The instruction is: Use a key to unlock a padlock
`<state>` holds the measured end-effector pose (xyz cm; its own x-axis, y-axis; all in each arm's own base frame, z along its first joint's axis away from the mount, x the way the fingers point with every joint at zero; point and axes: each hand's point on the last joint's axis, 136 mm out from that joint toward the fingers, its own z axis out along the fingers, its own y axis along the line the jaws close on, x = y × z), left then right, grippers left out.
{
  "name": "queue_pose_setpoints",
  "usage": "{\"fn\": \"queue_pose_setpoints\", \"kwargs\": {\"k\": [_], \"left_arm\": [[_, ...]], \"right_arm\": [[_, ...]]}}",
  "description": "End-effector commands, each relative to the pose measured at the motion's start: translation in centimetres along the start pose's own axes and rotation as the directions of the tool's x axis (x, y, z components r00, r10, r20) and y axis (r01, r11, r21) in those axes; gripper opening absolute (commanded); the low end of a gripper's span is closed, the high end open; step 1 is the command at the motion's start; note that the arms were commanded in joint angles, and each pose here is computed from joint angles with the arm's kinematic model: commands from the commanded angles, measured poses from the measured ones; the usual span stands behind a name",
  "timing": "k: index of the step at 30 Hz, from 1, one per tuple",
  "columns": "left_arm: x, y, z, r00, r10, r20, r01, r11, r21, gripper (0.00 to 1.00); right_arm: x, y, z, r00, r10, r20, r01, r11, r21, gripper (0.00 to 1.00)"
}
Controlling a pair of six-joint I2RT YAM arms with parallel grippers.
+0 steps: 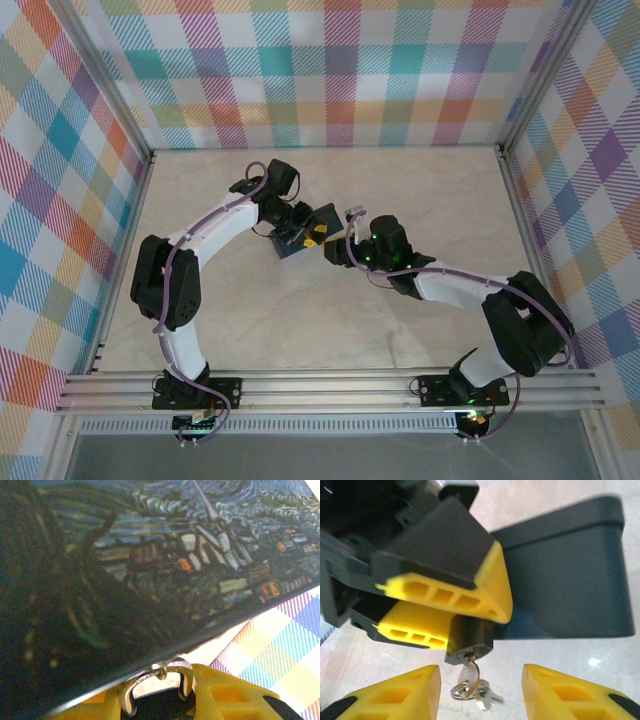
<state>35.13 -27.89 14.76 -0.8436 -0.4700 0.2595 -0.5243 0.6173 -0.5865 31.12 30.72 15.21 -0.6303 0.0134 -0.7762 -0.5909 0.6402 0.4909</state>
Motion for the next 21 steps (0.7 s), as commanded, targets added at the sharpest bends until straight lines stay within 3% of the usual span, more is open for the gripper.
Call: {"fn": "queue_pose_setpoints", "kwargs": {"k": [1, 11, 21], "left_arm": [[1.0, -2.2, -1.9, 0.998, 0.059, 0.003, -0.059, 0.996, 0.066, 0.04], [1.3, -2.0, -2.3, 0.998, 0.059, 0.002, -0.059, 0.995, 0.077, 0.04], [1.5, -2.0, -2.5, 0.999, 0.055, -0.003, -0.054, 0.995, 0.083, 0.04]], "right_arm": [[-0.6, 1.2, 0.7, 0.998, 0.059, -0.008, -0.059, 0.997, -0.054, 0.45], [-1.6, 1.1, 2.5, 0.992, 0.116, 0.045, -0.112, 0.990, -0.090, 0.40], [-3.7, 2.4, 1.9, 0.977, 0.162, 0.136, -0.137, 0.975, -0.176, 0.45]]}}
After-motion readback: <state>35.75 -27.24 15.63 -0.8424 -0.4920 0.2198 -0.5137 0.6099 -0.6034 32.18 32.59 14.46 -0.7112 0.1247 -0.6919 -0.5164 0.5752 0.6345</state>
